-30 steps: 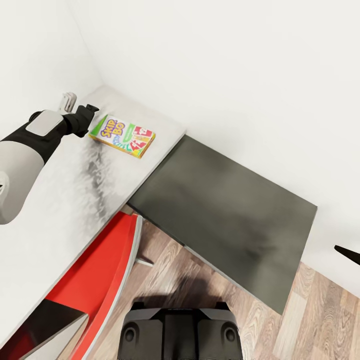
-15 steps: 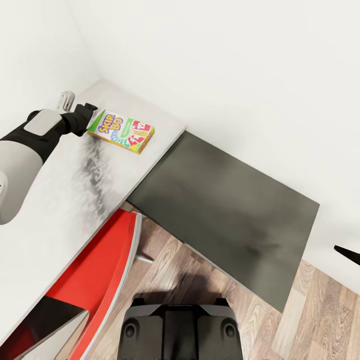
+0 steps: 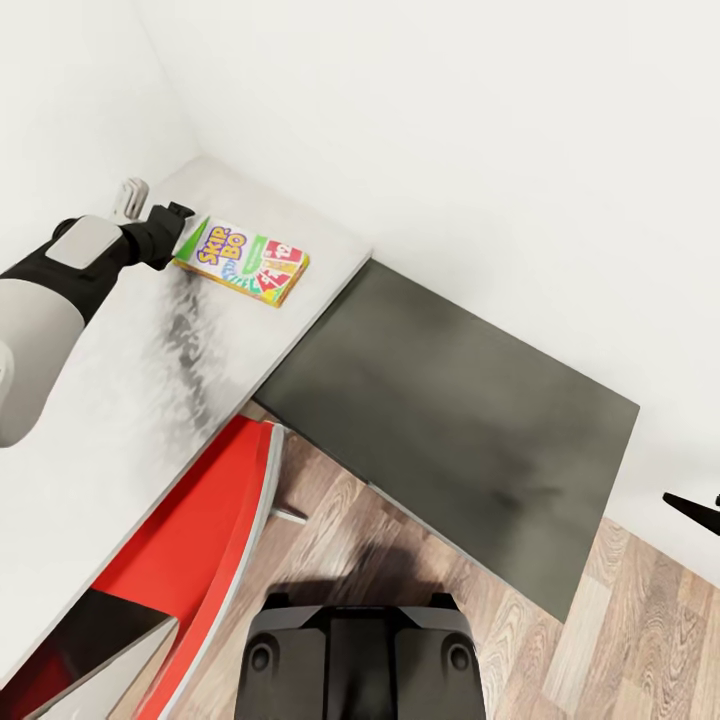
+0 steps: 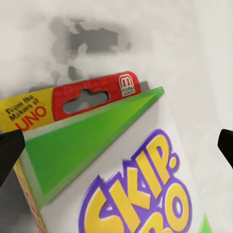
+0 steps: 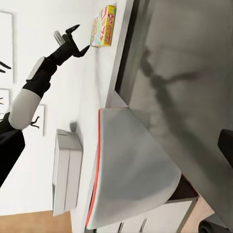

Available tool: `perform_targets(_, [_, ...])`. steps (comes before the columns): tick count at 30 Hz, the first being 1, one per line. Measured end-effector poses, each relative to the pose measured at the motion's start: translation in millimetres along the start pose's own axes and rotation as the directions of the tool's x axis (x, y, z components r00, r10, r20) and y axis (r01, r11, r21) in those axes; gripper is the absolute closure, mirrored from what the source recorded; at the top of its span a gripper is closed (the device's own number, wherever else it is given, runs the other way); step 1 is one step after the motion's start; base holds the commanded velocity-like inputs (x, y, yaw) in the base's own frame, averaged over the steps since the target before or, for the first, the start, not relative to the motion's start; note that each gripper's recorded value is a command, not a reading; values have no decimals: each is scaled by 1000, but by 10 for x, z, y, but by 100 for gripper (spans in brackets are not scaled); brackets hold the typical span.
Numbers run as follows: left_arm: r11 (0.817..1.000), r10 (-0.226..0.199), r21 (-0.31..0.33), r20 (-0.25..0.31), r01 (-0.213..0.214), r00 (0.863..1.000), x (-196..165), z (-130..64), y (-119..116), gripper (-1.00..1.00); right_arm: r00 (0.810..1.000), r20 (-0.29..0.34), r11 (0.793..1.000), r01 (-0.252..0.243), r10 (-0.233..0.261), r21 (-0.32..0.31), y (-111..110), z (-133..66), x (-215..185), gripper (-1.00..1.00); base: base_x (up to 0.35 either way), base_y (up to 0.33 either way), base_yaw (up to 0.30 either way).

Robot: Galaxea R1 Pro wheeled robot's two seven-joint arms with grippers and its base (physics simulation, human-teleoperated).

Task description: Put all the toys in the child's room - the three board games (two on the bed and one on the table), the two jigsaw puzzles on the table, and the tennis ball on the table - inside the toy box on the table in the child's room.

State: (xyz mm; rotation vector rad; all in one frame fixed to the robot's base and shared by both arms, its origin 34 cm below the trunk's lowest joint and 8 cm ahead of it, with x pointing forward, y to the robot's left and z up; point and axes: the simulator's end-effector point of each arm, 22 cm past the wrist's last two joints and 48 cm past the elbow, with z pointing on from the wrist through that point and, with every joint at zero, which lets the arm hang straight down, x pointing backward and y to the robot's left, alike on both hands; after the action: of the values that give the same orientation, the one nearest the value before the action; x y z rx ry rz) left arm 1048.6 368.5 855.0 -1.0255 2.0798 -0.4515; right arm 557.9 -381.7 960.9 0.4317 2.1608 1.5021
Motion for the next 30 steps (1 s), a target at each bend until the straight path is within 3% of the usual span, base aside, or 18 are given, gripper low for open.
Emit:
perform_targets(14, [1000, -1, 21, 15, 1, 1000, -144, 28, -204, -100, 1000, -18, 999, 0, 0, 38, -118, 33, 14, -100, 0, 0, 0])
perform_targets(30, [1000, -1, 19, 16, 1, 1000, -153, 65, -183, -100, 1000, -14, 999, -4, 5, 50, -172, 29, 19, -100, 0, 0, 0])
